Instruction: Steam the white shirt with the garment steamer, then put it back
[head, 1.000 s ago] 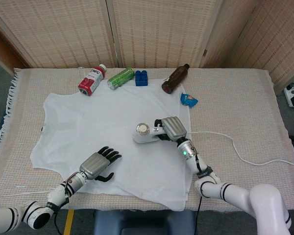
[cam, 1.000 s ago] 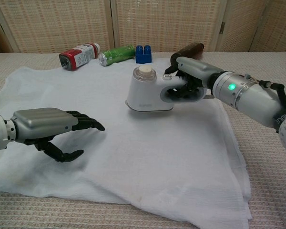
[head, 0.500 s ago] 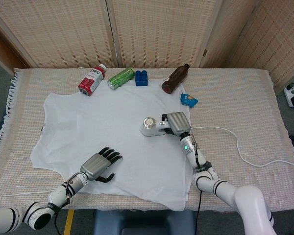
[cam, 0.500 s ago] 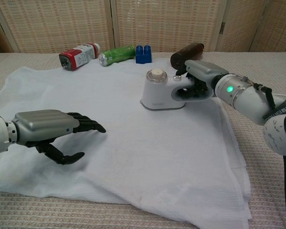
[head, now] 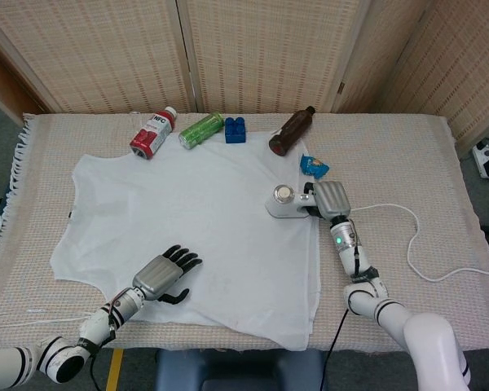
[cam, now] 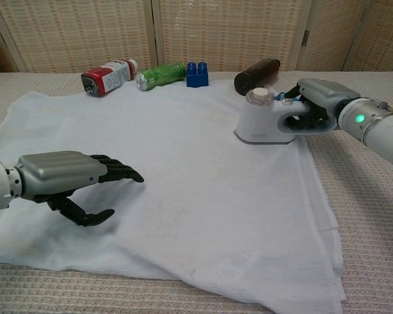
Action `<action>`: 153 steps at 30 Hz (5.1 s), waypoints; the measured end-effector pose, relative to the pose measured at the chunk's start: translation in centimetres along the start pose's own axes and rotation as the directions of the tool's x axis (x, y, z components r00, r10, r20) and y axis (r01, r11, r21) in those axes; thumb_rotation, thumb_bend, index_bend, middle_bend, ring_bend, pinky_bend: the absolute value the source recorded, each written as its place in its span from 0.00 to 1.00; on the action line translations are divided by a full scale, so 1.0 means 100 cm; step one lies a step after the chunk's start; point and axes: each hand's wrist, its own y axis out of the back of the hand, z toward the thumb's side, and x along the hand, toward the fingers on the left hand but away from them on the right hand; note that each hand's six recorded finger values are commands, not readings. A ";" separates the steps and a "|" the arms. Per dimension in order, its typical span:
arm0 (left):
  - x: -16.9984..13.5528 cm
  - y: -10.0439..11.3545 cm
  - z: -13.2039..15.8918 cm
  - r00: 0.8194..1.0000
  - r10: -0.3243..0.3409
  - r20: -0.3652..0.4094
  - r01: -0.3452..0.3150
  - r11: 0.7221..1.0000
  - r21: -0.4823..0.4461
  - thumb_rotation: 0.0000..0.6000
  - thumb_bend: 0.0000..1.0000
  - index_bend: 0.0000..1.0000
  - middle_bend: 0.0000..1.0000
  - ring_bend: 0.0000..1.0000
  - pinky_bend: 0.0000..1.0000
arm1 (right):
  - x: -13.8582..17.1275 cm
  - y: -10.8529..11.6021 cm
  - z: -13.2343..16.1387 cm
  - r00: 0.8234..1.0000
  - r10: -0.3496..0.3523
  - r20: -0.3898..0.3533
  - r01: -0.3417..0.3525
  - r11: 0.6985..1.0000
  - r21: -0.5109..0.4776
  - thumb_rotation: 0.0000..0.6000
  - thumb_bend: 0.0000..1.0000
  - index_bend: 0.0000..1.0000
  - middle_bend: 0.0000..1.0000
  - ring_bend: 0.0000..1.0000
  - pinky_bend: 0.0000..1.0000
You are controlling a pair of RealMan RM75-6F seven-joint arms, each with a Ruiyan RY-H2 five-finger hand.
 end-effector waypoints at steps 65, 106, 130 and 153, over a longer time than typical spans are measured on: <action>0.001 0.002 0.009 1.000 0.013 0.003 -0.013 1.000 0.017 0.50 0.52 0.12 0.10 0.00 0.00 | 0.111 0.010 0.047 0.911 0.049 -0.409 -0.049 0.999 0.010 1.00 0.52 0.86 0.88 0.81 0.93; 0.003 -0.001 0.013 1.000 0.011 0.006 -0.012 1.000 0.017 0.50 0.52 0.12 0.10 0.00 0.00 | 0.194 -0.015 0.035 0.847 0.149 -0.510 -0.104 0.988 0.115 1.00 0.52 0.86 0.88 0.81 0.93; -0.020 0.050 -0.043 0.966 0.202 -0.161 -0.240 0.931 -0.274 0.50 0.20 0.12 0.09 0.00 0.00 | 0.145 0.044 -0.130 0.998 -0.018 0.054 0.017 1.000 0.022 1.00 0.46 0.80 0.83 0.71 0.93; -0.039 0.046 -0.072 0.946 0.209 -0.249 -0.279 0.915 -0.292 0.50 0.15 0.12 0.09 0.00 0.00 | 0.156 0.031 -0.141 0.984 0.133 0.121 -0.134 0.991 0.004 0.69 0.00 0.00 0.00 0.00 0.12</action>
